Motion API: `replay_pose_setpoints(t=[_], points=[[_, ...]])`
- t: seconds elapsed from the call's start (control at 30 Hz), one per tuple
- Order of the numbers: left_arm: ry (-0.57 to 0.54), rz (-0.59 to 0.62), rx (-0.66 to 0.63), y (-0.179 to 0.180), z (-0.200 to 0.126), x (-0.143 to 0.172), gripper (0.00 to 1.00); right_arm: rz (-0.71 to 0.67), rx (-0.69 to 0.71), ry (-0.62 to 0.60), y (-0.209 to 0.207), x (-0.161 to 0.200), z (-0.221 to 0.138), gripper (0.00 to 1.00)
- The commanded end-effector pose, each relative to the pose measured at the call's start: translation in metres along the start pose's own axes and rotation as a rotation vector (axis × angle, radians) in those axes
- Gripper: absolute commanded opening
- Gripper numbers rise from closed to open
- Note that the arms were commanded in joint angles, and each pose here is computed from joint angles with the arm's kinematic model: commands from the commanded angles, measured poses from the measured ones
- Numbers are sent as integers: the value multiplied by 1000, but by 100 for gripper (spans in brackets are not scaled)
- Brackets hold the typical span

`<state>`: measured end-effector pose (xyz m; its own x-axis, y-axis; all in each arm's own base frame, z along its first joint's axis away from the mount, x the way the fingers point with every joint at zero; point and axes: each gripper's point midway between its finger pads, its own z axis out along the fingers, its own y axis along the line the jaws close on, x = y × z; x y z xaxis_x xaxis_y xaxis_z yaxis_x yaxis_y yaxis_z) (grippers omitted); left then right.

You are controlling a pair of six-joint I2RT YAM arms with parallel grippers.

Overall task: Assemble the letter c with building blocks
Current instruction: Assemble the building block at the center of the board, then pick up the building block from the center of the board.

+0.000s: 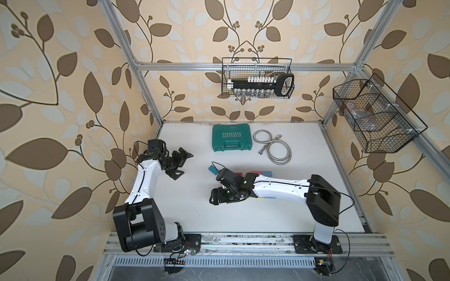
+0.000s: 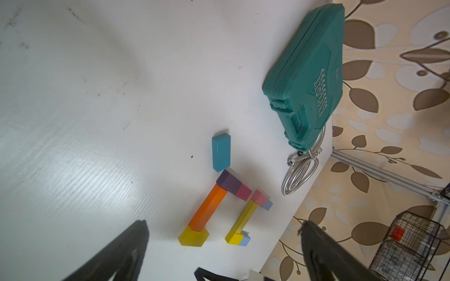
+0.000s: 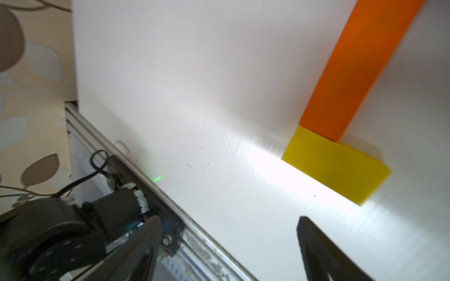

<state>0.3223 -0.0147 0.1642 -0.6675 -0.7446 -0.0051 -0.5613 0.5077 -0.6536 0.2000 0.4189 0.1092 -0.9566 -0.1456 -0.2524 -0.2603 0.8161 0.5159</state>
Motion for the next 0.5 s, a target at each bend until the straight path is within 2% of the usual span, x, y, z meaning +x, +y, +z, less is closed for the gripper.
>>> replay_pose_setpoints(t=[0.0, 0.1, 0.23, 0.37, 0.47], points=[[-3, 199, -78, -24, -3, 11, 99, 16, 58, -91, -34, -25, -48, 91], [10, 325, -202, -32, 10, 21, 99, 62, 91, -143, -67, -42, -76, 99], [60, 385, -344, -27, 37, 26, 99, 134, 122, -197, -108, -57, -103, 99], [64, 345, -431, -20, 52, 26, 99, 153, 134, -215, -133, -66, -114, 99], [-21, 276, -421, -22, 50, 17, 99, 67, 111, -196, -130, -77, -112, 99]])
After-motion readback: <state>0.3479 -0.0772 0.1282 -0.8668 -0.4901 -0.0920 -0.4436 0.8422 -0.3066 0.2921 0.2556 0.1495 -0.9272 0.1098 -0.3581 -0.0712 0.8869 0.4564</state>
